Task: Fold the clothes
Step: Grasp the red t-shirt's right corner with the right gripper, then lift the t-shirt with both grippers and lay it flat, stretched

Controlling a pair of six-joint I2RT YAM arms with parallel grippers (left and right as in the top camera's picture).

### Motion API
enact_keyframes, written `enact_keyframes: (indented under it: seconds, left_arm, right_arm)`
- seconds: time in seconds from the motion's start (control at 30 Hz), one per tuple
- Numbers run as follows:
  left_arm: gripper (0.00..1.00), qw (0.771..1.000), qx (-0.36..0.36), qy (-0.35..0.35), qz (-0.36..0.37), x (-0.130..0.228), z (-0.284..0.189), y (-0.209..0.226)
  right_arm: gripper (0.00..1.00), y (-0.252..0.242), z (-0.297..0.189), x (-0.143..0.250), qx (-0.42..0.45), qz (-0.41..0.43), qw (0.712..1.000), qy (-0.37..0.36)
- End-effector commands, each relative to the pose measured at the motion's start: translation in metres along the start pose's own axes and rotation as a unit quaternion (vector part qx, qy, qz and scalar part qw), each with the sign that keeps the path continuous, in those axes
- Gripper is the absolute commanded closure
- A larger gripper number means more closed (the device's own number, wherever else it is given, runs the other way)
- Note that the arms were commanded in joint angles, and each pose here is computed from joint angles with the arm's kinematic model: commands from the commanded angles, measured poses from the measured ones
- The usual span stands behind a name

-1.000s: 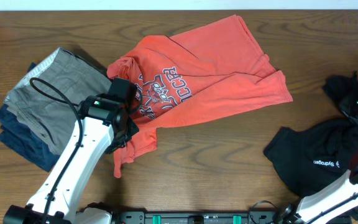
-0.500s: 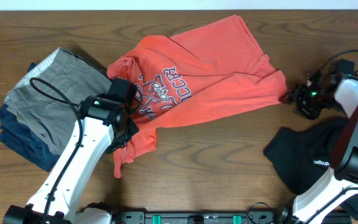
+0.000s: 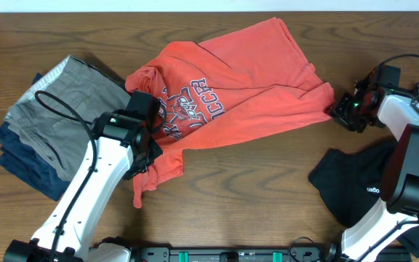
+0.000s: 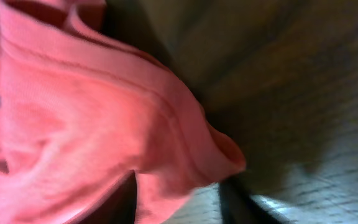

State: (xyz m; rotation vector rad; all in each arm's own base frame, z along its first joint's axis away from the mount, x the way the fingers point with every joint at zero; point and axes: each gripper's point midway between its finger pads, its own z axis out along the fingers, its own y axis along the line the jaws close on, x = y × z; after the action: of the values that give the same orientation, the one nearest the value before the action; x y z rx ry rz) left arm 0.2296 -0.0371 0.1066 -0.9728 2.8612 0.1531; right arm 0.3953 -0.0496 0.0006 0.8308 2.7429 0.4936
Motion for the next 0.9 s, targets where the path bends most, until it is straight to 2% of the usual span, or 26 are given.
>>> enact_keyframes:
  seconds: [0.0,0.03,0.17,0.3,0.4,0.57,0.73,0.87]
  left_arm:
    - [0.94,1.000,-0.007,-0.012,0.004,-0.004,-0.001,0.004]
    - [0.94,1.000,-0.007,-0.012,0.004,-0.004,-0.001,0.005]
    - [0.94,1.000,-0.002,-0.016,0.016,-0.006,-0.002,0.002]
    - [0.94,0.994,0.021,-0.030,0.102,-0.014,-0.015,-0.009]
    - [0.94,0.986,0.048,-0.056,0.149,-0.026,-0.040,-0.020]
    - [0.94,0.972,0.126,-0.126,0.154,-0.050,-0.104,-0.043]
    - [0.94,0.944,0.197,-0.217,0.154,-0.073,-0.183,-0.051]
    - [0.94,0.920,0.243,-0.284,0.121,-0.088,-0.243,-0.037]
  right_arm:
    - [0.90,-0.024,0.015,0.016,0.055,0.018,0.998,0.019]
    - [0.99,-0.025,0.015,0.015,0.058,0.018,0.998,0.018]
    - [0.99,-0.023,0.011,0.012,0.054,0.012,0.998,0.014]
    - [0.99,-0.013,-0.024,0.000,0.046,0.007,0.999,-0.005]
    - [0.99,0.002,-0.082,-0.019,0.034,-0.003,0.998,-0.050]
    - [0.99,0.032,-0.190,-0.032,0.012,-0.036,0.989,-0.141]
    - [0.99,0.061,-0.286,-0.018,-0.005,-0.080,0.970,-0.228]
    - [0.99,0.076,-0.354,-0.004,-0.023,-0.096,0.946,-0.308]
